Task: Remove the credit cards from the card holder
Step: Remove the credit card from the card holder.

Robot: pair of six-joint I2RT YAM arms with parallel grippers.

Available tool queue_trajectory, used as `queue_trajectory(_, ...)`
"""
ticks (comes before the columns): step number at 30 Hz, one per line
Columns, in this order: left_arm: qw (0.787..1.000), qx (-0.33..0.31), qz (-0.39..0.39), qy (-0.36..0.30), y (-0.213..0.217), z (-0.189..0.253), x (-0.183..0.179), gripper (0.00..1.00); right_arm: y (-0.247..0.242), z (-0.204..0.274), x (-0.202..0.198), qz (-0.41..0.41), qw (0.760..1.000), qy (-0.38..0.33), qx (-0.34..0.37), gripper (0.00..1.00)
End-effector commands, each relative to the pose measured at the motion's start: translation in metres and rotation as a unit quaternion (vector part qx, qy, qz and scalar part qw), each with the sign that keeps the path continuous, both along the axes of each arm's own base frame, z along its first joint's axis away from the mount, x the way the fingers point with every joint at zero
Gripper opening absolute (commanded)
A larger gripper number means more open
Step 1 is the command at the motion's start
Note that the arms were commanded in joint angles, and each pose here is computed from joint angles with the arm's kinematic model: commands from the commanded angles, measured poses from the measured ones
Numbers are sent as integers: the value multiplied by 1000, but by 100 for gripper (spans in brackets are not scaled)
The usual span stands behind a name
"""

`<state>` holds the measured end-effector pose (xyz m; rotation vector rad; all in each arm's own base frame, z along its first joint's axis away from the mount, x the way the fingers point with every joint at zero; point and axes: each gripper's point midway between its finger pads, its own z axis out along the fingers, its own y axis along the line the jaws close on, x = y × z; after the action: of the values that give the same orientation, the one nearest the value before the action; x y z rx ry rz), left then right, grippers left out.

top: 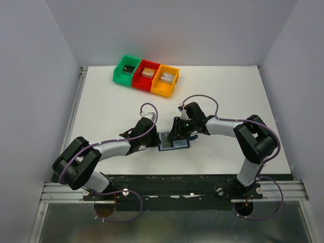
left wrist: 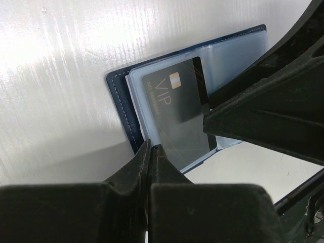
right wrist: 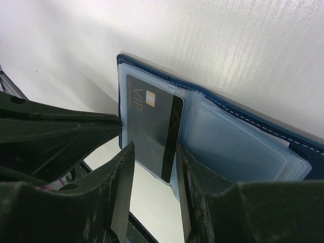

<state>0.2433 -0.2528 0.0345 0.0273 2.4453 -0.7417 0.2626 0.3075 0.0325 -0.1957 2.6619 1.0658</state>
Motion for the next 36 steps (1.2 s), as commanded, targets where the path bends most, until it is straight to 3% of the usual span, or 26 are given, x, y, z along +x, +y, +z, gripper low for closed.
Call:
queue_trajectory(1, 1000, 11, 13, 1, 1, -1, 8, 3, -11, -18, -2, -10, 1000, 12, -24, 48)
queue_trajectory(9, 1000, 13, 14, 6, 1, -5, 9, 2, -16, -17, -2, -9, 999, 3, -37, 52)
queue_trajectory(16, 1000, 13, 13, 9, 0, -8, 9, 2, -9, -17, -10, -6, 1000, 25, -7, 46)
queue_trajectory(36, 1000, 12, 7, 11, -1, -10, 7, 1, 14, 11, -14, 7, 989, 27, 146, 41)
